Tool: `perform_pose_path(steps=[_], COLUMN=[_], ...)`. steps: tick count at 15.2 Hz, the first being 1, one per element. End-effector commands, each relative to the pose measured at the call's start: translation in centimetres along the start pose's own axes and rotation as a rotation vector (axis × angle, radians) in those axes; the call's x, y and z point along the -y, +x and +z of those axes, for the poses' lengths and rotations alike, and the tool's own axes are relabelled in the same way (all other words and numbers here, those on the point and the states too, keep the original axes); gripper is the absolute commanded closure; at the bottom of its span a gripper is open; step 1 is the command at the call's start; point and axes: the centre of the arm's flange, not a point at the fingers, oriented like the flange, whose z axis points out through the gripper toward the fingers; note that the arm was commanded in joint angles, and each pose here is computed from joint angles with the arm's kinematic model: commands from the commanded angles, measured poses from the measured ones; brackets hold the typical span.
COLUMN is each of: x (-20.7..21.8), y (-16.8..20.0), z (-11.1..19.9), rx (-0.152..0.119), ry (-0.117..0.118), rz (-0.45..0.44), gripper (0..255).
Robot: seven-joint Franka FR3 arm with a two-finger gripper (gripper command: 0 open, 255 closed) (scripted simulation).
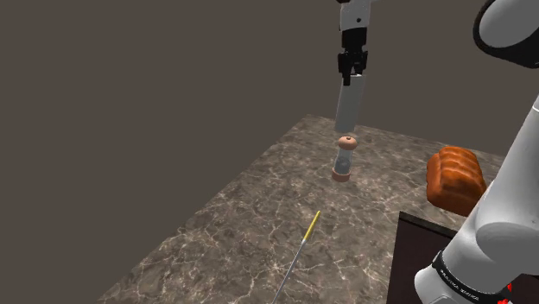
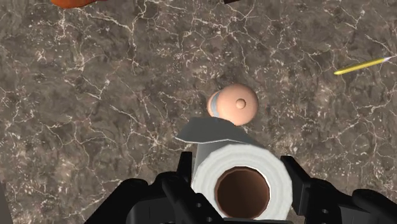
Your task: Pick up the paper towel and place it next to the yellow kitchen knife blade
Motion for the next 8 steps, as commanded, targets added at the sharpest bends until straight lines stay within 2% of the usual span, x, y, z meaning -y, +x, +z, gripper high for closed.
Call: perform_pose_path(steps=[1, 8], x=[2.6, 11.7], y=[-0.6, -1.7], z=[-0.4, -1.8], rx=[0.0, 0.0], ry=[0.0, 0.0], rz=[0.002, 0.002], gripper=[255, 255])
